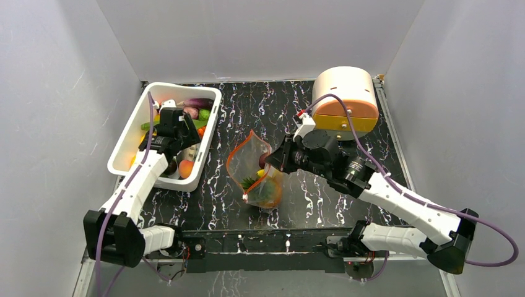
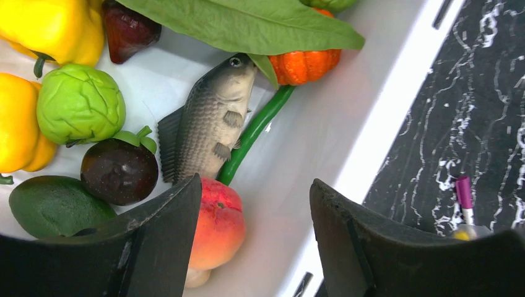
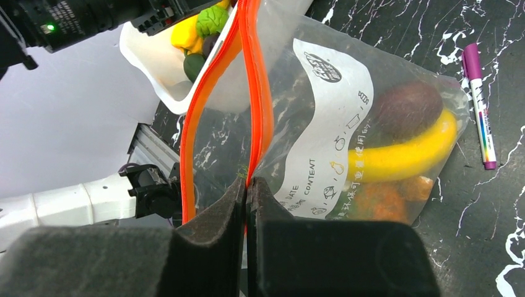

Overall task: Place the food in the zip-top bag and seal the zipper
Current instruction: Pick up the fake fish from the bin.

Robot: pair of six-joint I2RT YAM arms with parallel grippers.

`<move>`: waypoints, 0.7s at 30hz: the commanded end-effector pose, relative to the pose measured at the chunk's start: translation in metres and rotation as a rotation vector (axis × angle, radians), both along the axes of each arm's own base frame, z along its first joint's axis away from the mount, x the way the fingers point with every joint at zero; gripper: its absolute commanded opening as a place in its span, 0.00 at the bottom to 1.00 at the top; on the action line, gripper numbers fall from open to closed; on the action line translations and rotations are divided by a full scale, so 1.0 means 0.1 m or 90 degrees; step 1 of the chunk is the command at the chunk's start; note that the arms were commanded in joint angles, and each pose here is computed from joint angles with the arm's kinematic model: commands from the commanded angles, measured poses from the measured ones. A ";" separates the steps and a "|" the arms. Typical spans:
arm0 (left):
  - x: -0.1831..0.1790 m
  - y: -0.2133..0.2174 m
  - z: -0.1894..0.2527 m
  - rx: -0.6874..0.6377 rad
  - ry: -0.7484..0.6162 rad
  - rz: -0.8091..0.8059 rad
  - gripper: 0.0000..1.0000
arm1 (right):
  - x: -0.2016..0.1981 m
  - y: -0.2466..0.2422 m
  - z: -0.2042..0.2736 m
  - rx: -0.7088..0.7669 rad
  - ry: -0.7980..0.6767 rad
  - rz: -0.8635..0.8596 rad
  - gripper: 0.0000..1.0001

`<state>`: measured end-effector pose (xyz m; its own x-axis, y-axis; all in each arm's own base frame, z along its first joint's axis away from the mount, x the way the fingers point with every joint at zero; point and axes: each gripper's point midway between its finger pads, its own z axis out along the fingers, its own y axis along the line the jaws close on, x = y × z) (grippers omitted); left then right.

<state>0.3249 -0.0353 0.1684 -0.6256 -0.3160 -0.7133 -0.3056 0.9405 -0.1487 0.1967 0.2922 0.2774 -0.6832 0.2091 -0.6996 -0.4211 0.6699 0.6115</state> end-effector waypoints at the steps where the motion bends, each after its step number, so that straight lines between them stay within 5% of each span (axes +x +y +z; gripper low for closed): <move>1: 0.16 0.08 -0.12 0.009 -0.007 -0.006 0.63 | 0.09 0.06 0.40 0.041 -0.043 -0.005 0.00; 21: 0.52 0.37 -0.87 -0.019 0.078 -0.042 0.61 | 0.15 0.16 0.40 0.033 -0.010 -0.012 0.00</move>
<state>0.3626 0.0027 0.0803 -0.7303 -0.3208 -0.6031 -0.3157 0.9414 -0.1185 0.2030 0.3001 0.2784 -0.7115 0.1843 -0.6781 -0.3903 0.6987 0.5995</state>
